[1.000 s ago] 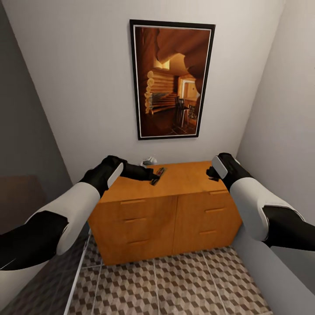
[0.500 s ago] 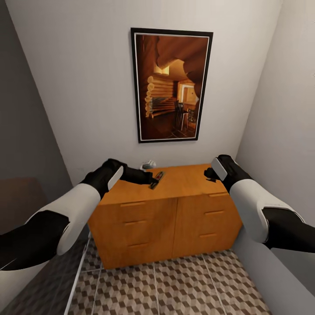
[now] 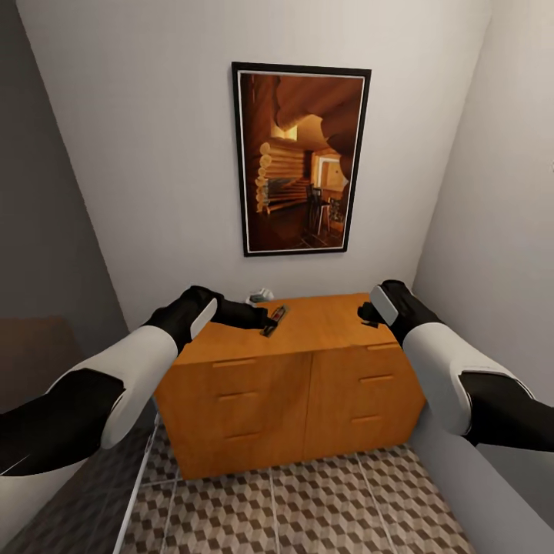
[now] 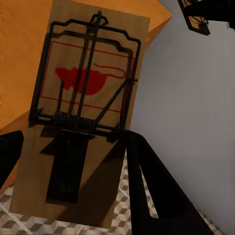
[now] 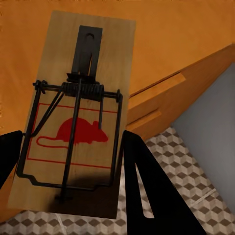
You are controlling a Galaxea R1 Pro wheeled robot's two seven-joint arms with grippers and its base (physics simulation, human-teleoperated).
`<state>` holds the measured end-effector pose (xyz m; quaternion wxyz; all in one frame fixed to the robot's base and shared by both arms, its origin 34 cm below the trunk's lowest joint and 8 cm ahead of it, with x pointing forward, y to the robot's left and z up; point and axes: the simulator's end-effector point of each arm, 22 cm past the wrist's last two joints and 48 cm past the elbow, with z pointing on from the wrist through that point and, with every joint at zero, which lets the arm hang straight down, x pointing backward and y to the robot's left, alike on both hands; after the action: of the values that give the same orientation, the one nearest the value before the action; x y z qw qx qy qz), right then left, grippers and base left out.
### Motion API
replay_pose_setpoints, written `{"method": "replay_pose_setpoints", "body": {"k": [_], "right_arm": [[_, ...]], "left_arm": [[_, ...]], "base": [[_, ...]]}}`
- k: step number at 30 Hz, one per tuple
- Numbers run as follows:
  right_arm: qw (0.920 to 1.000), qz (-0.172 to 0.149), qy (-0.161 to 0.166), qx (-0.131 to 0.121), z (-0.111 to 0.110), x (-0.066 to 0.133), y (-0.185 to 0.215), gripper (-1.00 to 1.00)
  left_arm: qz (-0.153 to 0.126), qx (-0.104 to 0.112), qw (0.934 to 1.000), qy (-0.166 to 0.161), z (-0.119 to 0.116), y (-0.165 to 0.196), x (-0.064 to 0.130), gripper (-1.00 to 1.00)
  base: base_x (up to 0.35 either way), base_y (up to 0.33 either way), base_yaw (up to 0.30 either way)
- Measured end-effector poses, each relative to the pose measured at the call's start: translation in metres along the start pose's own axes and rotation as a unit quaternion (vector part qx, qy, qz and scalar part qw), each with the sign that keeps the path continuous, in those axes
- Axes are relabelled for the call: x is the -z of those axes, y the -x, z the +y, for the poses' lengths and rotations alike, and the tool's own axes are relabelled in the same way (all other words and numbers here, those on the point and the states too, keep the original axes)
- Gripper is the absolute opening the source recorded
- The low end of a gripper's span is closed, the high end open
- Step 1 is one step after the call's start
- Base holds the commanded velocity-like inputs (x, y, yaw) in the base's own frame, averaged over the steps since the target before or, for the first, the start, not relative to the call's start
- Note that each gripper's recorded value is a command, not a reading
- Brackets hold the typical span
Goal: Take the four mousetraps from the cabinet in the bathroom and place them on the bathroom floor. Make sure all four end up on the same floor surface, and ensure that at least two of them are either under or directly next to the same bathroom sink.
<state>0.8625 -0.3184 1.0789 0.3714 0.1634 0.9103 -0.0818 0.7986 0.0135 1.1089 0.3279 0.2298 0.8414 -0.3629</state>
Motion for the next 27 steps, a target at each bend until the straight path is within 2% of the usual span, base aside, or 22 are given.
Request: {"method": "replay_pose_setpoints", "body": {"k": [3, 7, 10, 21, 27], "right_arm": [[1.0000, -0.003, 0.008, 0.003, 0.004, 0.003, 0.002, -1.00], [0.9996, -0.014, 0.007, 0.025, 0.007, 0.008, 0.007, -1.00], [0.9994, -0.018, 0.006, 0.030, 0.007, 0.011, 0.009, -1.00], [0.9991, -0.028, 0.007, 0.031, 0.007, 0.022, 0.017, -1.00], [0.9990, -0.032, 0.008, 0.031, 0.006, 0.027, 0.020, -1.00]], "left_arm": [[0.000, 0.000, 1.0000, 0.001, 0.000, 0.000, 0.001, -1.00], [0.000, -0.002, 1.0000, 0.005, -0.003, 0.000, 0.001, -1.00], [-0.001, -0.003, 0.9999, 0.014, -0.001, 0.001, 0.003, -1.00], [-0.006, -0.009, 0.9995, 0.028, -0.002, 0.007, 0.010, -1.00], [-0.009, -0.012, 0.9995, 0.029, -0.006, 0.011, 0.013, -1.00]], "base": [[0.000, 0.000, 0.000], [0.000, 0.000, 0.000], [0.000, 0.000, 0.000], [-0.011, 0.000, 0.000], [-0.200, 0.000, 0.000]]}}
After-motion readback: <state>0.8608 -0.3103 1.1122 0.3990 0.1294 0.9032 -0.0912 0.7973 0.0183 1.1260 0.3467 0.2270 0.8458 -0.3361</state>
